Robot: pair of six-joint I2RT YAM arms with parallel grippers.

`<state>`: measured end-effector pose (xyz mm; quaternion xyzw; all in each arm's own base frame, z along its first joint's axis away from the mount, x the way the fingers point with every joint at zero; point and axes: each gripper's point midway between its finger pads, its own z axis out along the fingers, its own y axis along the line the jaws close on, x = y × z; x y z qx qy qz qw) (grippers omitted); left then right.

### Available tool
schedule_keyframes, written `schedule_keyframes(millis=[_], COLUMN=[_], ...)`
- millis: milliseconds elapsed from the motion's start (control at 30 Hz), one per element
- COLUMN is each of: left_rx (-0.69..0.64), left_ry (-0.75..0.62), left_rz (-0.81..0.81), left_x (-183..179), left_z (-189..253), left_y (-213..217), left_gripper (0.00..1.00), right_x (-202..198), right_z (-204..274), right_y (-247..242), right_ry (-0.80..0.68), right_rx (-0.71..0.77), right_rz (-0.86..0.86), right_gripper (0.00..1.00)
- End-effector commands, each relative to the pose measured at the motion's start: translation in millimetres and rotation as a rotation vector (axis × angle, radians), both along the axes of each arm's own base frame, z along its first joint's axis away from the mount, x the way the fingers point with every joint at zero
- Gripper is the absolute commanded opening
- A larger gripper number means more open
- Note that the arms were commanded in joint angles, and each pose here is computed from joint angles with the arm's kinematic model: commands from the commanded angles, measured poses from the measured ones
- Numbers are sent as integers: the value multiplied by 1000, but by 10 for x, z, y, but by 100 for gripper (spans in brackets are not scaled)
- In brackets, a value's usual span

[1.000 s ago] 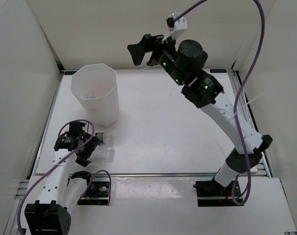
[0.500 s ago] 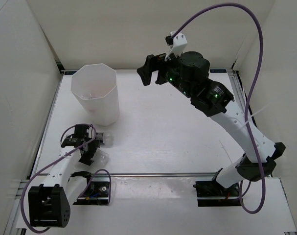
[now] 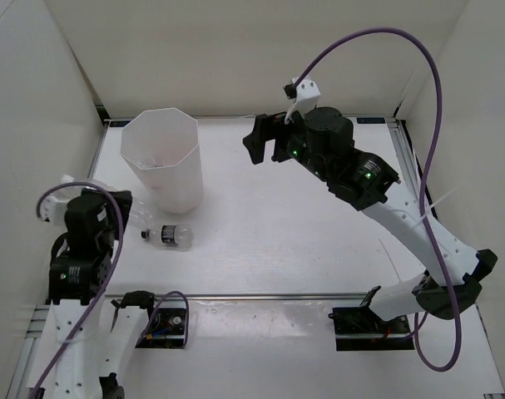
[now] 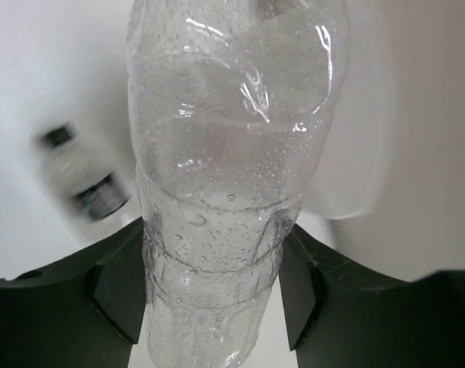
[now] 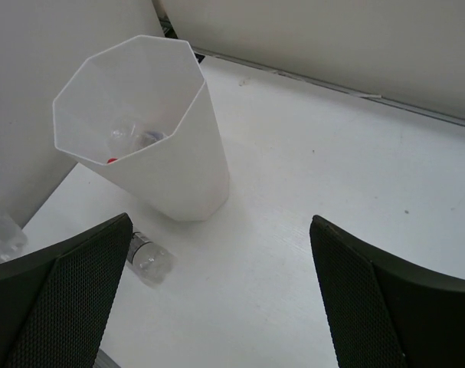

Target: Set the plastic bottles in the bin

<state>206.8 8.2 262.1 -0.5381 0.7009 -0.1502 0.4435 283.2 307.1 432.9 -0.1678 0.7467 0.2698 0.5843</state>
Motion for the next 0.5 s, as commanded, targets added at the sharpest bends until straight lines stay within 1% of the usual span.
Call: schedule_keyframes(millis=[0,67,100,133,167,233,267,300,333,400,433,467], left_rx=[163,217,233,252,274,340,354,371,386,406,418,411], left_ry=[-174,-333,-356,-351,-341,-288,-260,-254,-247,-228,-216,-208], left_rz=[8,-4,-20,-39,-50,-83,-94,-112,-103,-119,-138,-159], left_x=[123,333,429,631,751,987,1196,1290,1456,1594,1651,1670], left_z=[627,1145,1259,1384,1441,1462,1478,1489,1507,1472,1448,1450], left_y=[179,187,171,152,154,167,165,138,161,124,86,50], left_gripper=[62,65,65,67,68,70,71,71,71,73,76,99], right_x=[-37,-13,-13,-13,-17,-21,-19,-19,-32,-37,-39,-64], right_z=[28,29,29,29,69,48,47,47,54,96,27,73], right_y=[-66,-87,-87,-87,-92,-98,-101,-101,-146,-194,-198,-272], right_ry=[7,15,15,15,10,15,10,10,10,2,14,4], right_rx=[37,48,48,48,55,48,41,41,37,44,27,37], right_rz=[-26,-37,-37,-37,-37,-37,-36,-36,-46,-61,-61,-76], right_gripper=[100,100,100,100,100,100,100,100,100,100,100,100])
